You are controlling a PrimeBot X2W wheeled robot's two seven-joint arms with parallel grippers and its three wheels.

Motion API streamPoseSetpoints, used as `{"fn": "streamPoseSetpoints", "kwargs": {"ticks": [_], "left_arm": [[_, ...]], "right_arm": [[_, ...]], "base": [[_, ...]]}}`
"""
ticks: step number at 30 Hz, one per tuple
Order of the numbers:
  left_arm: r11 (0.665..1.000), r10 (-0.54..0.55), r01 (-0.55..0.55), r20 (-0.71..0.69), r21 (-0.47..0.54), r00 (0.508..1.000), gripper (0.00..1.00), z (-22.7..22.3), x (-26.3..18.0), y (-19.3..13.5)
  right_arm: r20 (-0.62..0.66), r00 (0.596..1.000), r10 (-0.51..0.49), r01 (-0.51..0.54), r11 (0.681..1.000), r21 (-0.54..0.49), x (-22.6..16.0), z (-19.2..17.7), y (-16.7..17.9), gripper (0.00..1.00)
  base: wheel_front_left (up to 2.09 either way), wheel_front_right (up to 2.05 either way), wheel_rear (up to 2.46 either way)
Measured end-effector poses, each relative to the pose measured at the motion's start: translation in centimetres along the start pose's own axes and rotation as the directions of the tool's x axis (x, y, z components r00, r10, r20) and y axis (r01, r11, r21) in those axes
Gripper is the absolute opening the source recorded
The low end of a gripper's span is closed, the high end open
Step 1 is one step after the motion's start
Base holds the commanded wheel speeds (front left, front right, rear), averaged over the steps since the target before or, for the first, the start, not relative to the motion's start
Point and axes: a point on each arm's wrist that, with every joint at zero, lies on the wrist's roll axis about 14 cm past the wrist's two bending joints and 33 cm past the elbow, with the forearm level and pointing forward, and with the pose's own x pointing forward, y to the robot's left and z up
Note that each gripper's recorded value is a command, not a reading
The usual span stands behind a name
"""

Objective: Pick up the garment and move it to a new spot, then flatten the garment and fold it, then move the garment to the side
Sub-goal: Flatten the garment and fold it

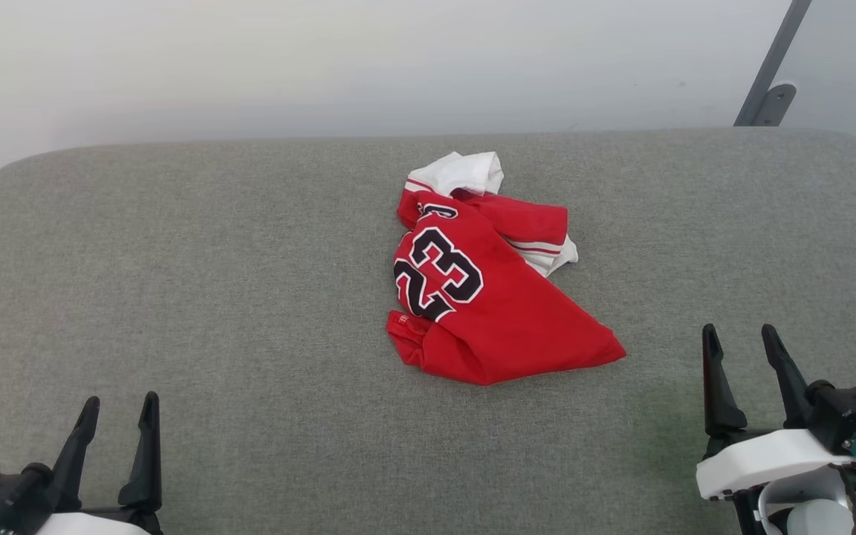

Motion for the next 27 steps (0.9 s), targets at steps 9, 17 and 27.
{"fn": "streamPoseSetpoints", "kwargs": {"ticks": [9,17,27], "left_arm": [[0.995,-0.095,0.095,-0.002,0.024,0.995,1.00,0.3,1.0,-2.2],[0.922,-0.357,0.348,0.028,0.167,0.934,1.00,4.4,8.3,-6.8],[0.684,-0.642,0.688,-0.247,0.243,0.726,1.00,3.2,17.9,-16.3]], "right_arm": [[-0.012,1.000,0.006,-0.006,1.000,0.015,0.1,-0.5,0.3,1.00],[0.003,0.999,0.033,-0.034,0.998,0.049,2.3,-0.3,1.2,1.00],[-0.014,1.000,0.009,-0.008,0.995,0.097,4.4,-1.6,0.1,1.00]], "base": [[0.00,0.00,0.00],[0.00,0.00,0.00],[0.00,0.00,0.00]]}}
